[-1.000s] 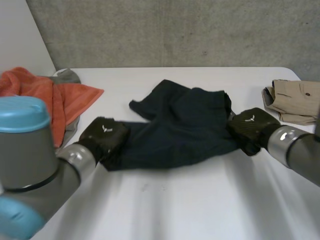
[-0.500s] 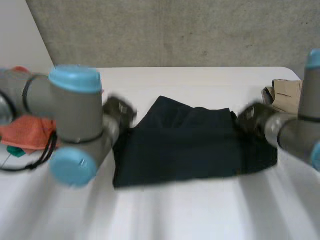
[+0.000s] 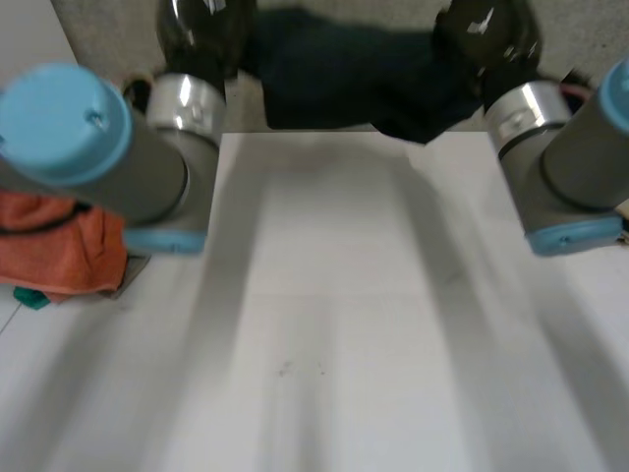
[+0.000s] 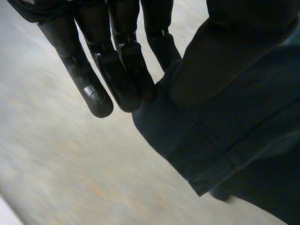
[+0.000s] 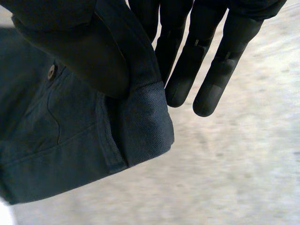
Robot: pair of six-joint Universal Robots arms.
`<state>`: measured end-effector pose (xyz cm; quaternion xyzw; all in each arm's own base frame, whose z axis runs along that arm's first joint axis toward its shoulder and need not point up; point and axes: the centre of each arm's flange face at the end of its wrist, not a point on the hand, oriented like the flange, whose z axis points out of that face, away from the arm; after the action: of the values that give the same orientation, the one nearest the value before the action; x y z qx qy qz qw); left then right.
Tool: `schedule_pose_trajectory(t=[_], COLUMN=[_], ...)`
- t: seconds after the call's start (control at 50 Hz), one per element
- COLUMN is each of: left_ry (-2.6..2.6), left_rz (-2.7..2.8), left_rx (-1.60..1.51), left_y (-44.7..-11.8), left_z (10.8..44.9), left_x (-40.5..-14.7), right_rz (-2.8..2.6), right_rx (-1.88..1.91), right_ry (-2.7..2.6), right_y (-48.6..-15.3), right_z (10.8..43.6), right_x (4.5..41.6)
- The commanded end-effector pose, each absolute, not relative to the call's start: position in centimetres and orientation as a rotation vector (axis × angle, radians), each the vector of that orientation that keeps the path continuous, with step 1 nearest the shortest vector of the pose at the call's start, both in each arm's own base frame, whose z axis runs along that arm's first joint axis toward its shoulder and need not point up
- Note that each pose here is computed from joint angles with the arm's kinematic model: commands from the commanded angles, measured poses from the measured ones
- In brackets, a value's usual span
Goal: Fold the laundry.
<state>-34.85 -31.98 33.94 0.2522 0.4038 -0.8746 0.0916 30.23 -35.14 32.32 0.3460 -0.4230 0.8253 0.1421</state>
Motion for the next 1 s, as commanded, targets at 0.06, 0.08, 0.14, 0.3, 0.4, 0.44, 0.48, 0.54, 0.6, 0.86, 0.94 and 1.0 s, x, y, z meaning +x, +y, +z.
schedule_pose_trajectory(t=[0.06,0.08,0.14,0.3,0.4,0.44,0.48,0.54,0.6,0.86,0.94,1.0], left_ry=[1.569,1.597,1.715,1.904,1.891,1.886,1.886,1.891,1.897,1.9,1.908,1.907], left_rz=[-2.336,-2.308,-2.165,-1.919,-1.944,-1.955,-1.965,-1.979,-1.998,-2.09,-2.125,-2.144], left_rx=[0.941,0.953,1.039,1.23,1.233,1.229,1.224,1.216,1.205,1.128,1.097,1.083], left_y=[-30.4,-30.3,-29.6,-26.0,-24.4,-24.2,-24.0,-24.0,-24.1,-25.3,-25.7,-26.0], left_z=[23.5,22.5,18.1,14.4,16.9,17.3,17.6,17.7,18.0,20.0,21.0,21.7], left_x=[-33.6,-33.5,-33.2,-32.3,-31.3,-31.3,-31.3,-31.4,-31.6,-32.5,-32.7,-32.9], right_rz=[2.161,2.125,1.981,1.814,1.811,1.798,1.771,1.765,1.784,1.771,1.745,1.778], right_rx=[1.268,1.294,1.39,1.466,1.4,1.369,1.296,1.176,1.027,1.048,1.13,1.139], right_ry=[-1.545,-1.587,-1.727,-1.925,-2.089,-2.167,-2.297,-2.42,-2.559,-2.71,-2.685,-2.64], right_y=[-35.7,-35.7,-35.2,-32.6,-30.8,-30.4,-30.4,-31.3,-32.4,-31.2,-30.0,-30.0], right_z=[21.5,20.3,16.2,15.7,18.9,19.4,19.8,20.1,20.3,19.8,18.1,17.4], right_x=[31.5,31.5,31.4,30.1,28.8,28.5,27.6,26.3,24.9,21.8,21.8,21.8])
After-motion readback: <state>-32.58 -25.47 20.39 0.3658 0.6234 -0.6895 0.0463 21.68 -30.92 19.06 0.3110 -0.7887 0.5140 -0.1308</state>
